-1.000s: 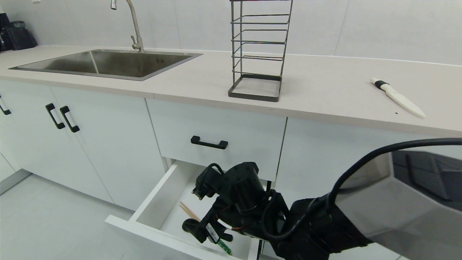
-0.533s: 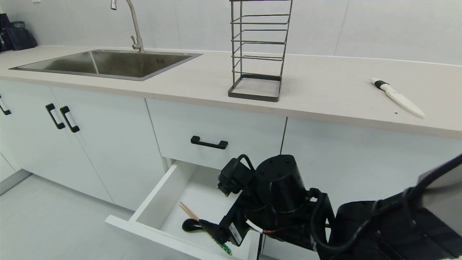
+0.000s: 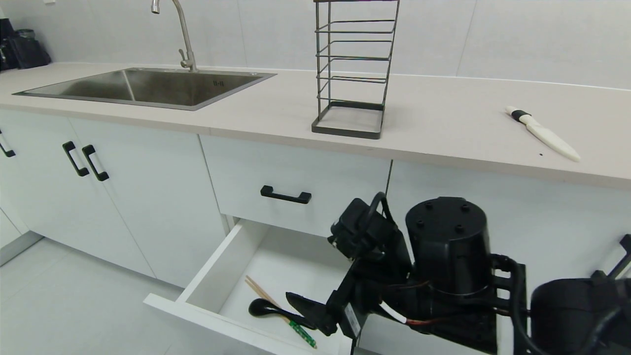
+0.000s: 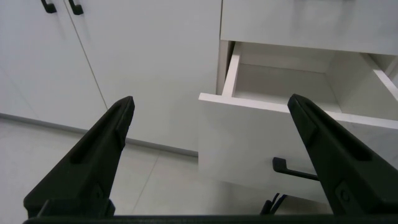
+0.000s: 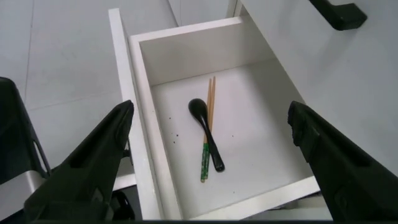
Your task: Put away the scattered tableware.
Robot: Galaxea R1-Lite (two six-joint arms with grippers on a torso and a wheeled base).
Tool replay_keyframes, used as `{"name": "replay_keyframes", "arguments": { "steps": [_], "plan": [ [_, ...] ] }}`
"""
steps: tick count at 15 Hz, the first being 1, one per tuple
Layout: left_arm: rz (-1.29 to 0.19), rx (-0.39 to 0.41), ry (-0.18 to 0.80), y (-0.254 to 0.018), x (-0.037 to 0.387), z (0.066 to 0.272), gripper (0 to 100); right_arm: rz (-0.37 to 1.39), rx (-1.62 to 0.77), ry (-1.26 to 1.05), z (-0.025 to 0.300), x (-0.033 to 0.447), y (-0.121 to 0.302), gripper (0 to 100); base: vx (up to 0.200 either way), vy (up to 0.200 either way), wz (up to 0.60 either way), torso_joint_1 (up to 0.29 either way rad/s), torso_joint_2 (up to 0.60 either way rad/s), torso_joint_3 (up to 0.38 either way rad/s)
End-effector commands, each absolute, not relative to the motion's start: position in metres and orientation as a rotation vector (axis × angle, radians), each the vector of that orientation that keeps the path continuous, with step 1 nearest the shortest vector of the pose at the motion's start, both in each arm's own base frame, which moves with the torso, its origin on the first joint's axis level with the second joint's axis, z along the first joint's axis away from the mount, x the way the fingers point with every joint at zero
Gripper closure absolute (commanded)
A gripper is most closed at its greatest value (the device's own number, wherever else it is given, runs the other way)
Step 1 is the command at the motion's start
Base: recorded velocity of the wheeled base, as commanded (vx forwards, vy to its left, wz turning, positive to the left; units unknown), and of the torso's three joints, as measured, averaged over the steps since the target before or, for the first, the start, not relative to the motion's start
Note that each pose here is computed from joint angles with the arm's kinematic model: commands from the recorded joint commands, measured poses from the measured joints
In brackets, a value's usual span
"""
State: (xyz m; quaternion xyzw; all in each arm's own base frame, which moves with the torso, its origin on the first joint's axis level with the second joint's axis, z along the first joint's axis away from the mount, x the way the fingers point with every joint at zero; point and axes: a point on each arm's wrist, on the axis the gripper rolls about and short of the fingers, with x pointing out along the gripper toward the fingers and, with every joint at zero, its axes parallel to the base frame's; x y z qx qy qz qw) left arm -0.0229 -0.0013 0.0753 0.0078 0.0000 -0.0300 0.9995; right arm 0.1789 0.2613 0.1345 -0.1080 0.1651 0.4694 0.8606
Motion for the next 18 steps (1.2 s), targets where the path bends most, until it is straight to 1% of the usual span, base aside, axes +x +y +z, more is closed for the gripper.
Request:
{"name": "replay_keyframes", "arguments": {
  "steps": [1,4,7,8,9,11,12,16,18],
  "plan": [
    [-0.060,0.015,0.001,-0.001,-0.023,0.075,0,0.994,-0.200,0.299,0.154,0.163,0.238,0,0.000,0.000,0.00,0.000,0.00,0.000],
    [-0.060,0.015,0.001,-0.001,-0.023,0.075,0,0.996,-0.177,0.253,0.169,0.143,0.209,0,0.000,0.000,0.00,0.000,0.00,0.000],
    [-0.060,0.015,0.001,-0.001,-0.023,0.075,0,0.987,-0.160,0.222,0.174,0.119,0.172,0,0.000,0.000,0.00,0.000,0.00,0.000],
    [-0.060,0.015,0.001,-0.001,-0.023,0.075,0,0.987,-0.160,0.222,0.174,0.119,0.172,0,0.000,0.000,0.00,0.000,0.00,0.000],
    [-0.060,0.015,0.001,-0.001,-0.023,0.075,0,0.967,-0.147,0.202,0.175,0.107,0.146,0,0.000,0.000,0.00,0.000,0.00,0.000],
    [-0.060,0.015,0.001,-0.001,-0.023,0.075,0,0.932,-0.133,0.180,0.176,0.100,0.124,0,0.000,0.000,0.00,0.000,0.00,0.000],
    [-0.060,0.015,0.001,-0.001,-0.023,0.075,0,0.913,-0.120,0.162,0.175,0.093,0.105,0,0.000,0.000,0.00,0.000,0.00,0.000],
    [-0.060,0.015,0.001,-0.001,-0.023,0.075,0,0.881,-0.101,0.123,0.164,0.070,0.073,0,0.000,0.000,0.00,0.000,0.00,0.000],
    [-0.060,0.015,0.001,-0.001,-0.023,0.075,0,0.822,-0.079,0.072,0.161,0.056,0.053,0,0.000,0.000,0.00,0.000,0.00,0.000]
  ]
}}
